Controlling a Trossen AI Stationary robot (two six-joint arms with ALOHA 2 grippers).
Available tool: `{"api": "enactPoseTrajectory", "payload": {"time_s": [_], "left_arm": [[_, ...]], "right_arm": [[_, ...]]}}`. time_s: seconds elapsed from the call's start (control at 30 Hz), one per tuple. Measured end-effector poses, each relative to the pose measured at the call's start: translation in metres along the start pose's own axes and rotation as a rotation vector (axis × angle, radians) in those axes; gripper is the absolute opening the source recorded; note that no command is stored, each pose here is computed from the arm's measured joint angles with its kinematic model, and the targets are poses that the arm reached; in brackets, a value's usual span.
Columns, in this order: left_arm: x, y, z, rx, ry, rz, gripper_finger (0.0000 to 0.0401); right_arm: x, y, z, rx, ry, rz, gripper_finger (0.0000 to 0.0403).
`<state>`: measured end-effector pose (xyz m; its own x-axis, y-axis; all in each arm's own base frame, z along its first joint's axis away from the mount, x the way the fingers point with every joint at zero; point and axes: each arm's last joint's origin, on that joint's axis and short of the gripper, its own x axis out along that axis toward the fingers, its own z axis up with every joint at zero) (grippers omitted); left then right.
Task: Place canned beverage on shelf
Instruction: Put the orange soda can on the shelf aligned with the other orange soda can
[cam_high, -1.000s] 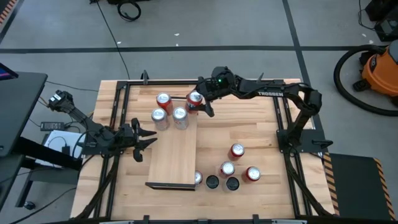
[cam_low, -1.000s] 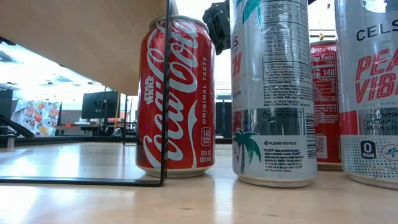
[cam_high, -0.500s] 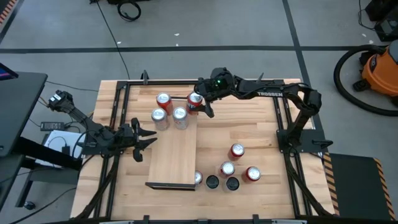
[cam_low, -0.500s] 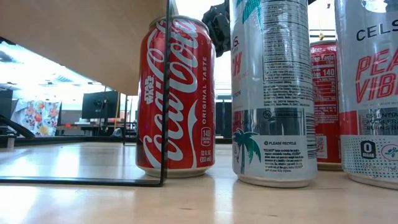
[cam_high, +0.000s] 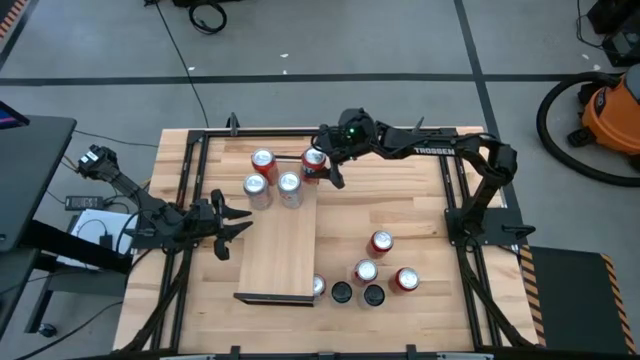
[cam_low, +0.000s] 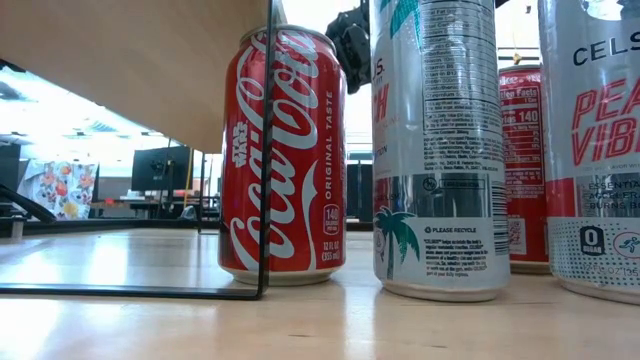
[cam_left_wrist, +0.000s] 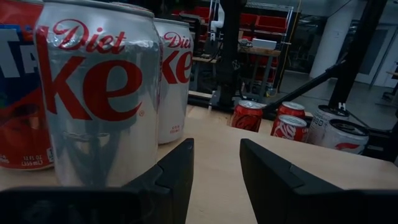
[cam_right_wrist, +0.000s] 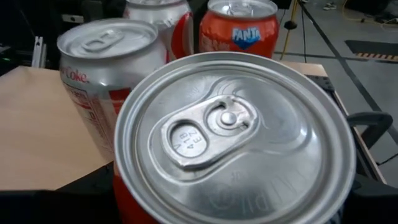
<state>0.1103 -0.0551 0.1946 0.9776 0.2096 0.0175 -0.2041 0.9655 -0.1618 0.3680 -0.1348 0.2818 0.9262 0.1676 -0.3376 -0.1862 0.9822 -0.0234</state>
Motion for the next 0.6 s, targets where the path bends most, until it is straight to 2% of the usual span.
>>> {"api": "enactPoseTrajectory", "payload": {"time_s": [0.23,0.4,0.6], "left_arm": [[0.000,0.000,0.000,0.000,0.000,0.000,0.0140],[0.000,0.000,0.000,-0.001,0.000,0.000,0.0140],[0.000,0.000,0.000,0.000,0.001,0.000,0.0140]], "right_arm": [[0.001,0.001,0.003,-0.019,-0.022,-0.019,0.0316],[0.009,-0.001,-0.006,0.015,0.011,-0.009,0.0316],[0.015,-0.001,-0.007,-0.004,-0.005,-0.031,0.0316]]}}
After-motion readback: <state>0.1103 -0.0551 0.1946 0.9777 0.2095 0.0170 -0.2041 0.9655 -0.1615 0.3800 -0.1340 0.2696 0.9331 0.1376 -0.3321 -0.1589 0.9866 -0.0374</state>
